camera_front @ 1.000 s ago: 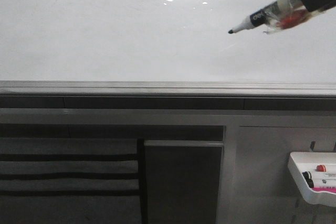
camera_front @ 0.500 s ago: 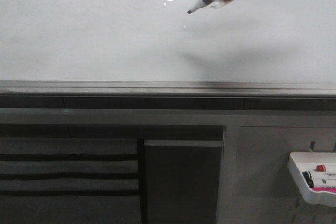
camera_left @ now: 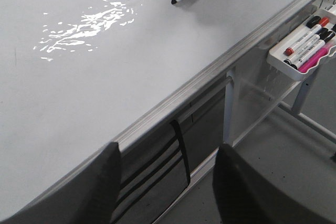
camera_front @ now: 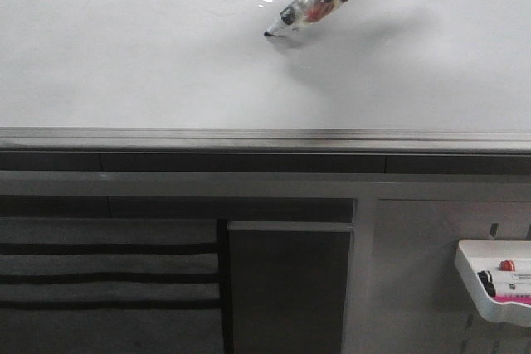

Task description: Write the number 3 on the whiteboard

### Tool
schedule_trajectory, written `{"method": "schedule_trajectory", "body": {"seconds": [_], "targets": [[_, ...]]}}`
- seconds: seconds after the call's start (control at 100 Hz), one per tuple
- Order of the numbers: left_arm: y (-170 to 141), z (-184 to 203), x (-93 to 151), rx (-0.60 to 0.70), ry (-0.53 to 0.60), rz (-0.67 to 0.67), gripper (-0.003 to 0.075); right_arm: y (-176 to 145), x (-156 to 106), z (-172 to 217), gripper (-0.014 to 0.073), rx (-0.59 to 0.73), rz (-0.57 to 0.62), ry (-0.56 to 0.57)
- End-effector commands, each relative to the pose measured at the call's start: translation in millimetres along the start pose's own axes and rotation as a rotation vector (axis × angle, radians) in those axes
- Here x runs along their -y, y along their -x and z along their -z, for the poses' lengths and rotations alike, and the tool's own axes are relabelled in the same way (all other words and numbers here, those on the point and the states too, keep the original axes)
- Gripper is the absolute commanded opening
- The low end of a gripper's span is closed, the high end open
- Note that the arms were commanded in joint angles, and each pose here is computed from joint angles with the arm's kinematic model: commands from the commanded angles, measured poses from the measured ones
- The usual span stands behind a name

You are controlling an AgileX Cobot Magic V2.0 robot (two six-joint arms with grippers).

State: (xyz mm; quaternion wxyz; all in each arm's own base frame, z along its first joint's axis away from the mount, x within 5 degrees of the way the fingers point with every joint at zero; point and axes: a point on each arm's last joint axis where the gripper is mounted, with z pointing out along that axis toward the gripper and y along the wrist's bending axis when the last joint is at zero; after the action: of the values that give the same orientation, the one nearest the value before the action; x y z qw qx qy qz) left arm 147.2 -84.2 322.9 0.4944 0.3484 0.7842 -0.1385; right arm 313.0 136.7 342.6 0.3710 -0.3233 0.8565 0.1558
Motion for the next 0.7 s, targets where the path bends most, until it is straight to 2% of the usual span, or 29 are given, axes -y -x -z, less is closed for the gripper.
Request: {"method": "schedule_trajectory", "body": {"seconds": [0.0, 0.15, 0.31, 0.36, 0.5, 0.57, 0.69], "targets": [[13, 6, -4, 0.079, 0.040, 0.030, 0.0368, 12, 10, 27, 0.0000, 0.074, 0.001, -0.098], [13, 6, -4, 0.079, 0.040, 0.030, 0.0368, -6, 3, 24, 0.0000, -0.063, -0.016, -0.029], [13, 6, -4, 0.079, 0.040, 0.030, 0.0368, 4, -1, 4, 0.0000, 0.044, 0.008, -0.066], [13, 6, -4, 0.079, 0.040, 0.030, 0.0368, 6, 2, 4, 0.0000, 0.042, 0.014, -0.077], [13, 6, -4, 0.079, 0.040, 0.030, 0.0368, -13, 13, 14, 0.0000, -0.100, -0.030, -0.076], [13, 6, -4, 0.079, 0.040, 0.030, 0.0368, -24, 10, 12, 0.0000, -0.163, -0.041, -0.044], [13, 6, -4, 0.079, 0.040, 0.030, 0.0368, -16, -2, -3, 0.0000, -0.061, -0.046, -0.034]]}}
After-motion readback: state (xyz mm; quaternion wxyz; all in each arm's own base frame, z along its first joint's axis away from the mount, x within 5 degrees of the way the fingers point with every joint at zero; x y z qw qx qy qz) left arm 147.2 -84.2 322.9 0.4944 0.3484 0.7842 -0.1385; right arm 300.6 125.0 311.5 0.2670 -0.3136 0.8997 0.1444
